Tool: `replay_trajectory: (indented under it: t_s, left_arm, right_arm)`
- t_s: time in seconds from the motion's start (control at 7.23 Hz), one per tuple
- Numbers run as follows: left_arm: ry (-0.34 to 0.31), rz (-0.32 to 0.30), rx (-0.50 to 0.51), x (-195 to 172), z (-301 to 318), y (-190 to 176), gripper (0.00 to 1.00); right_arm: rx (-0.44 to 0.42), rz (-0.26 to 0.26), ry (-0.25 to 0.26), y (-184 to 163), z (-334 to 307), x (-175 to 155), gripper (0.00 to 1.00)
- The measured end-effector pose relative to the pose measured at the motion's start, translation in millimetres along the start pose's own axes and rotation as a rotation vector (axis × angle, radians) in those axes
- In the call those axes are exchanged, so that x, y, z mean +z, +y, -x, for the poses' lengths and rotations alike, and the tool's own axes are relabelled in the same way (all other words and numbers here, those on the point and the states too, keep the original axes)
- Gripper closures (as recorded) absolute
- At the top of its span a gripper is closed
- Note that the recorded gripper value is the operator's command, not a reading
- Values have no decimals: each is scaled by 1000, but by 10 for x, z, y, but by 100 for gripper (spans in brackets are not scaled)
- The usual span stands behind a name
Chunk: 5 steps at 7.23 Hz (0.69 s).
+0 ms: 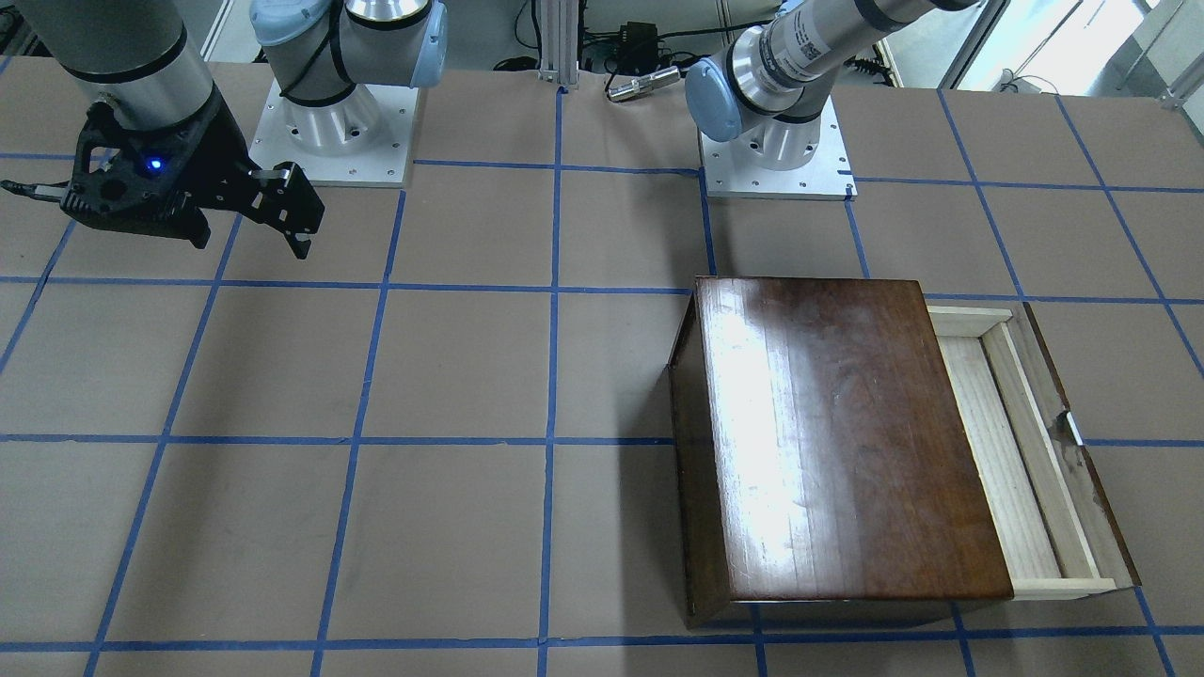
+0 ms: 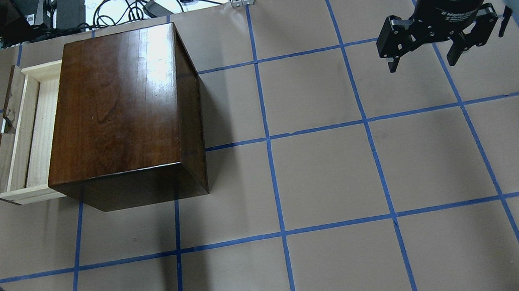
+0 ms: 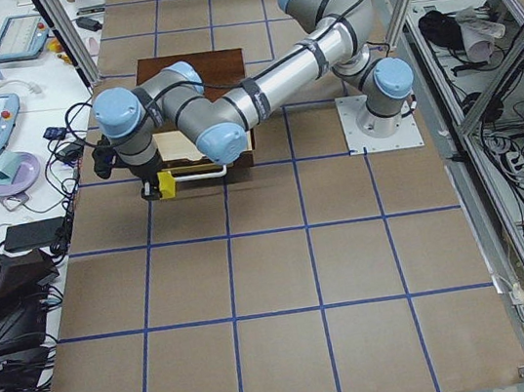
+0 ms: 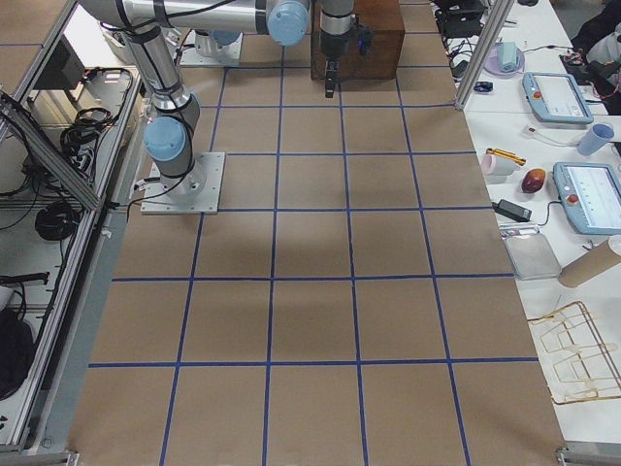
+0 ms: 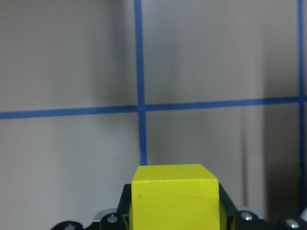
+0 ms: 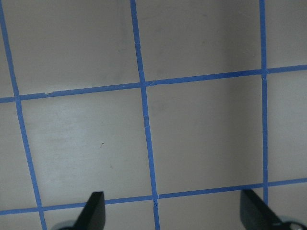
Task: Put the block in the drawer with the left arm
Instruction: 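Close the left gripper on the yellow cube and lift it, then carry the cube over the open drawer and release it inside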
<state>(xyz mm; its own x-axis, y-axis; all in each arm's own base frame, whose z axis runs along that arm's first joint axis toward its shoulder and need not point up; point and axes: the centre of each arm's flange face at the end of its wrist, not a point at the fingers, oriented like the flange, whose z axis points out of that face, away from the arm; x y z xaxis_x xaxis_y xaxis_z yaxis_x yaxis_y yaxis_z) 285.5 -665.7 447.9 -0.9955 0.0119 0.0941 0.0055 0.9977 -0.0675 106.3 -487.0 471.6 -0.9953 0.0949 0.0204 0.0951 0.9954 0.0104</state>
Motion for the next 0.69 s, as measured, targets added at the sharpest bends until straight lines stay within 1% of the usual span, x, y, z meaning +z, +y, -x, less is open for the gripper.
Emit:
replay_trajectory:
  t_s: [0.14,0.28,0.42,0.69]
  left_arm:
    - [2,8,-34,-172,-370,10,100]
    - [5,17,-59,-208,-780,-36,100]
    - [18,37,-80,-119,-1100,-65,100]
    - [53,104,-97,349,-1362,0,100]
  right_arm:
    - [0,-1,0,-1,0,-3,0]
    - [0,-1,0,-1,0,-5,0]
    - [0,-1,0,-1,0,-5,0]
    - [0,-1,-1,-2,0,-6,0]
